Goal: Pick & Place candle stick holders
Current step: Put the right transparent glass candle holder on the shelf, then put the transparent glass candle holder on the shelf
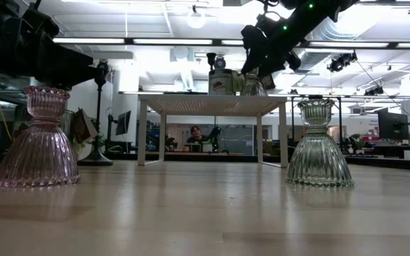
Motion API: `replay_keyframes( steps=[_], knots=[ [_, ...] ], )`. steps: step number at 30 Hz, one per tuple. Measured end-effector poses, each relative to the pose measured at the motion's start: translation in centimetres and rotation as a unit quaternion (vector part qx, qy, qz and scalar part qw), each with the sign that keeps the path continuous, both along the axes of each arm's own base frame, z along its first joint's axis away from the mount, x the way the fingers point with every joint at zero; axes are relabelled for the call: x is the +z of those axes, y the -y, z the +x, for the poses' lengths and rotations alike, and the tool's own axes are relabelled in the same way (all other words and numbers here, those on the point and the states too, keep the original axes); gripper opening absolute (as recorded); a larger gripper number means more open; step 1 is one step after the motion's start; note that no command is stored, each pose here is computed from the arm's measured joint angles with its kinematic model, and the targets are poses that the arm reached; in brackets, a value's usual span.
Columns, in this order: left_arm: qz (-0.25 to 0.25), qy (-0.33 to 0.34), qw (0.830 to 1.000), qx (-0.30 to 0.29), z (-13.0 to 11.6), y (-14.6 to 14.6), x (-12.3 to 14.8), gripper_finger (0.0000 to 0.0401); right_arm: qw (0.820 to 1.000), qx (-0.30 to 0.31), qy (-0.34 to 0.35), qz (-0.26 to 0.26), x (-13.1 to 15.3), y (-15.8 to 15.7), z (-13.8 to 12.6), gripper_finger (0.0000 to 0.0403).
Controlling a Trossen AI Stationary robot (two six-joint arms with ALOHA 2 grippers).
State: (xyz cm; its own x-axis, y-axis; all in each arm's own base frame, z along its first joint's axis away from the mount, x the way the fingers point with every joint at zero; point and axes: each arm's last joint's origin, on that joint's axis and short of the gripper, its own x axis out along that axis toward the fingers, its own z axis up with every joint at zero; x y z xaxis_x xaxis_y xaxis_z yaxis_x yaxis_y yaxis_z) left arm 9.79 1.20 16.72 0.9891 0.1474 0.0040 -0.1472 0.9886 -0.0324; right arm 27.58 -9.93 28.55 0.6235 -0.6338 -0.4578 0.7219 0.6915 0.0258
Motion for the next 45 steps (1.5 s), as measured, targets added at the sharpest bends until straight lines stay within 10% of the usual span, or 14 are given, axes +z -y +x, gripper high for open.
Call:
replay_keyframes(
  steps=[10, 34, 45],
  knots=[
    [0.0, 0.0, 1.0, 0.0, 0.0, 0.0, 0.0, 0.0265, 1.0, -0.009, 0.007, -0.008, 0.3, 0.0, -0.1, 0.0275],
    [0.0, 0.0, 1.0, 0.0, 0.0, 0.0, 0.0, 0.0265, 0.996, 0.059, -0.057, 0.041, 2.1, -4.7, -4.5, 0.0278],
    [0.0, 0.0, 1.0, 0.0, 0.0, 0.0, 0.0, 0.0265, 0.975, 0.198, -0.064, 0.077, -6.0, -11.0, -7.1, 0.0278]
  ],
)
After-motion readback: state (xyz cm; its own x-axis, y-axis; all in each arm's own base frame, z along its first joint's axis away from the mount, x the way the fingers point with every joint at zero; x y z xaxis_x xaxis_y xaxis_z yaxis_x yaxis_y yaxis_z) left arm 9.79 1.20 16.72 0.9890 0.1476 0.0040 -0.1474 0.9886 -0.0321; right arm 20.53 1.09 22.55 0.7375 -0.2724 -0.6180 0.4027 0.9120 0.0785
